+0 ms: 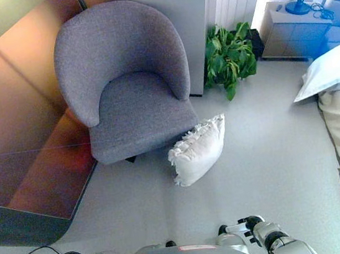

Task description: Pick up the pillow and put it on the sofa.

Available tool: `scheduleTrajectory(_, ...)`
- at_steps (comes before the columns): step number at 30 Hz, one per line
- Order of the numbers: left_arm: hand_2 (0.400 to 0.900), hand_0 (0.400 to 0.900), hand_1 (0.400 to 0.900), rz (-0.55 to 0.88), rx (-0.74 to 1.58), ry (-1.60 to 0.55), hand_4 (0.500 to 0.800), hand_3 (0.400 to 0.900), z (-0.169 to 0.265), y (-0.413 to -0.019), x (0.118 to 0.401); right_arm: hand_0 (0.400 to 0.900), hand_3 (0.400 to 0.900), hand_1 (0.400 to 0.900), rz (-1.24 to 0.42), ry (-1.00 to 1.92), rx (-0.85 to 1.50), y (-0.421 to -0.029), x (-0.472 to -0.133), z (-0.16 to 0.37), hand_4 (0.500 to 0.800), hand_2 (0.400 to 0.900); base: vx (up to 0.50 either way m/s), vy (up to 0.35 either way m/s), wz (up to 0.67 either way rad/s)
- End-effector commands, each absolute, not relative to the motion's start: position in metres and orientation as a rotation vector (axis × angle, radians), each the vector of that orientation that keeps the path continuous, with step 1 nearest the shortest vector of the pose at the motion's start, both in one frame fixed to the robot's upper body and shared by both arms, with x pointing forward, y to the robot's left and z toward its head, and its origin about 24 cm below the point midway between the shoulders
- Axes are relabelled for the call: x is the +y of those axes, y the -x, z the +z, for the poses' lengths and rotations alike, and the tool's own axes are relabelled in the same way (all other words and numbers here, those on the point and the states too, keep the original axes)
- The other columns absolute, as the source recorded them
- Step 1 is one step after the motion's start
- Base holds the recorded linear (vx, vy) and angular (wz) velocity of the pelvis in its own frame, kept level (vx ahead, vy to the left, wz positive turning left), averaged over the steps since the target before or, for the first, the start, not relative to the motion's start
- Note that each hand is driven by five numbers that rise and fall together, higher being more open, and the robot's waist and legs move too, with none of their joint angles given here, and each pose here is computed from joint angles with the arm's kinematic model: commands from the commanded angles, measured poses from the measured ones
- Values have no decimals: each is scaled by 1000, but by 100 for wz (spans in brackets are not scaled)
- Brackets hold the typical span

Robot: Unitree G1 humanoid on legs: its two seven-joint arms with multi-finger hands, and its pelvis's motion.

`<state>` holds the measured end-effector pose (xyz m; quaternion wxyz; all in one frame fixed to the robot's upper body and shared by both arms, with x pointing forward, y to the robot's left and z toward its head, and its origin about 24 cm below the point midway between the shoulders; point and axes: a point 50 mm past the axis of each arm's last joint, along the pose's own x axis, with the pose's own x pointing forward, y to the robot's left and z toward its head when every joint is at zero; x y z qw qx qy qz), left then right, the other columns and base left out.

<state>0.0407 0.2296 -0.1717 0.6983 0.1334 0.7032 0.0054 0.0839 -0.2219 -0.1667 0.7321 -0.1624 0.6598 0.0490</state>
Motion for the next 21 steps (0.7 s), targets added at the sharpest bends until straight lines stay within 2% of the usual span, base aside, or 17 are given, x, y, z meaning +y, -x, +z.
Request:
scheduleTrajectory(1,900,900,900,-40,1570,-317,800,900,-173,-47,220,900,900,900,119,460,1622,-51,-237,-168,800,900,0,0,0)
scheduleTrajectory(11,900,900,900,-49,1569,-307,800,900,-173,-46,219,900,900,900,125,475,1617,-53,-238,-168,800,900,12,-17,-2)
scheduleTrajectory(21,900,900,900,-50,1588,-342,800,900,-174,-43,218,900,900,900,120,471,1609,-56,-235,-168,800,900,36,-83,-3)
